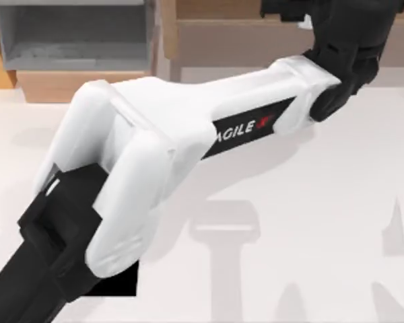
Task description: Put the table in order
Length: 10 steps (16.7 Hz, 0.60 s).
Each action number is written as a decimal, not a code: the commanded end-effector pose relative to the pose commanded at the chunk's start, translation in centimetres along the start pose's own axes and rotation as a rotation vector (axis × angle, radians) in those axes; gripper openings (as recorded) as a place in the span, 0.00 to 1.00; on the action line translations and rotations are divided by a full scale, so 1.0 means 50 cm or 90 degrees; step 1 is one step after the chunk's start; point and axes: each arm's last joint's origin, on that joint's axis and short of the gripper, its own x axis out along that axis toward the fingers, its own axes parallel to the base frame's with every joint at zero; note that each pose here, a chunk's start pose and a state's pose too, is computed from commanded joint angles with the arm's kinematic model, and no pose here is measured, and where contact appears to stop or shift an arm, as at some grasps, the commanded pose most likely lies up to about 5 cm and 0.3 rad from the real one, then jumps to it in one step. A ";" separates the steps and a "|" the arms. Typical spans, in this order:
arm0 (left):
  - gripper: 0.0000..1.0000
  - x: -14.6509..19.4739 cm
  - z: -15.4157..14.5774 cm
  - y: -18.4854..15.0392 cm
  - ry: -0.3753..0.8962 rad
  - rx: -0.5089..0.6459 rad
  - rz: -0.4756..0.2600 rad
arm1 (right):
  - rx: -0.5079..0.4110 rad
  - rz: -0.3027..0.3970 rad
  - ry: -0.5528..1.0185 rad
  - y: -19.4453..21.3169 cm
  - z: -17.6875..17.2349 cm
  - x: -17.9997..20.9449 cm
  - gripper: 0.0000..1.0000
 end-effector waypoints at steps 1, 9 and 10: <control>0.00 -0.007 0.003 -0.001 -0.001 -0.001 -0.001 | 0.000 0.000 0.000 0.000 0.000 0.000 1.00; 0.00 -0.009 0.005 0.008 -0.004 0.023 -0.015 | 0.000 0.000 0.000 0.000 0.000 0.000 1.00; 0.00 -0.013 0.008 0.012 -0.005 0.038 -0.028 | 0.000 0.000 0.000 0.000 0.000 0.000 1.00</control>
